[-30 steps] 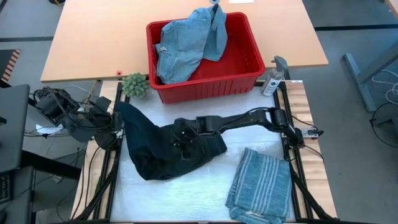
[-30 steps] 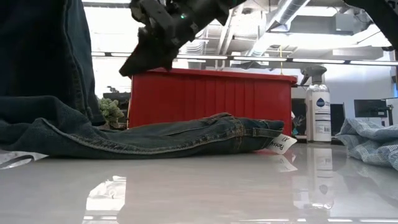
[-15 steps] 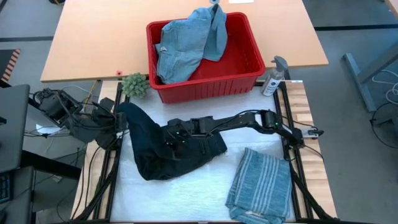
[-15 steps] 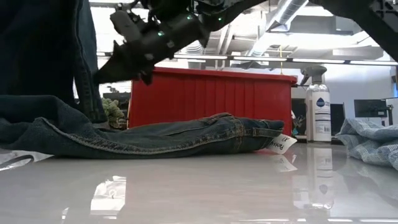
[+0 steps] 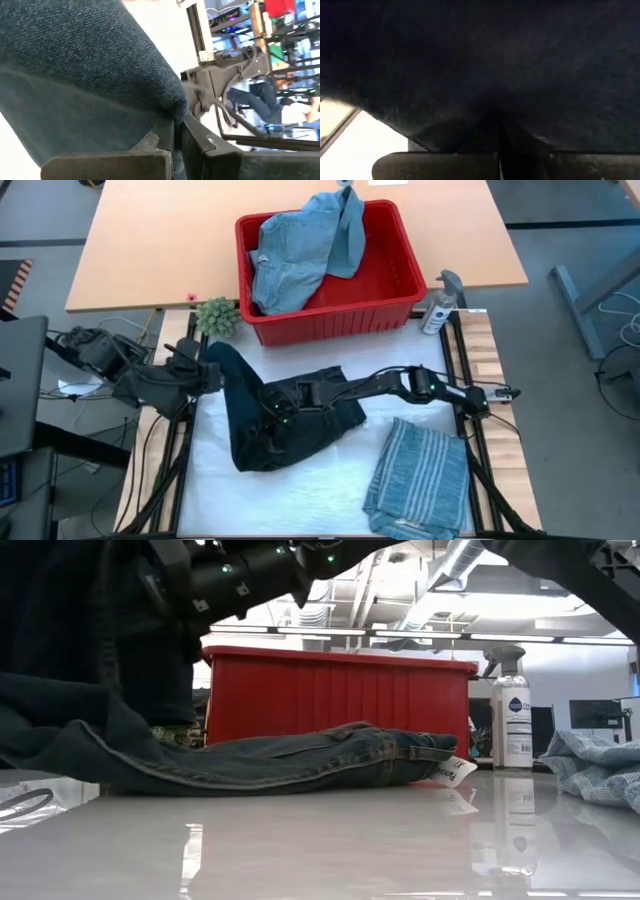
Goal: Fold Laundry from Bin
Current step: Fold the blue denim pants
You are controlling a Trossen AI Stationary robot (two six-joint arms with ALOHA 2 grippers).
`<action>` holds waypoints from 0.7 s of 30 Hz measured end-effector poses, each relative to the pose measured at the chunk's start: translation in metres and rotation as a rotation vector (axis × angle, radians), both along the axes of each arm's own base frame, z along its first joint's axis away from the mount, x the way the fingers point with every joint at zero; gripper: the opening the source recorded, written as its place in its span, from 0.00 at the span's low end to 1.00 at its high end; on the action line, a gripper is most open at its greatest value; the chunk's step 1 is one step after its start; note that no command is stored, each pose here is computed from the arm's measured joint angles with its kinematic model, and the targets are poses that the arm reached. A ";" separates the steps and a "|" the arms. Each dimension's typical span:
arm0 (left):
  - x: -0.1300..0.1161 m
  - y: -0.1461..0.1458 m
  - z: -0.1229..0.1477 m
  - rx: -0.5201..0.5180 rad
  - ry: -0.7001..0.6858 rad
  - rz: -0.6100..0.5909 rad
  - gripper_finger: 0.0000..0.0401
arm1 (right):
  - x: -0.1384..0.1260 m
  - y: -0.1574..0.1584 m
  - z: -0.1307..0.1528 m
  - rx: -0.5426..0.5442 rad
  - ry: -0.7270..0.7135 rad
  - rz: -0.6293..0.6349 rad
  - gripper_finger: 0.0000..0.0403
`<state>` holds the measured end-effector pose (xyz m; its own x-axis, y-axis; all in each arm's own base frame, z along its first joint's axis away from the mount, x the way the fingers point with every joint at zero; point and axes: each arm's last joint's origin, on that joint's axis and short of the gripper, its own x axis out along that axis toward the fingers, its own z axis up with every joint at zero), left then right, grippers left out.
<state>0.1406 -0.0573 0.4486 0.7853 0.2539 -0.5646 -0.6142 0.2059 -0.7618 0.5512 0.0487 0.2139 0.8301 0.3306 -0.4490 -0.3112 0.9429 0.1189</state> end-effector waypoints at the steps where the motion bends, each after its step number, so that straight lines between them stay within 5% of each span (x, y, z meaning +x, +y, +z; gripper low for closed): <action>1: 0.003 0.000 -0.001 0.011 0.014 0.000 0.00 | -0.001 0.003 -0.001 0.013 0.010 0.016 0.04; 15: 0.061 -0.011 -0.028 0.095 0.210 -0.066 0.01 | -0.006 0.002 -0.018 0.005 0.145 0.061 0.04; 21: 0.063 -0.011 -0.029 0.111 0.211 -0.062 0.01 | -0.010 -0.010 -0.011 -0.024 0.164 0.054 0.04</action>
<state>0.2035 -0.0684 0.4198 0.6690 0.2781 -0.6892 -0.7409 0.3233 -0.5887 0.5407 0.0387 0.2034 0.7265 0.3607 -0.5849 -0.3403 0.9283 0.1499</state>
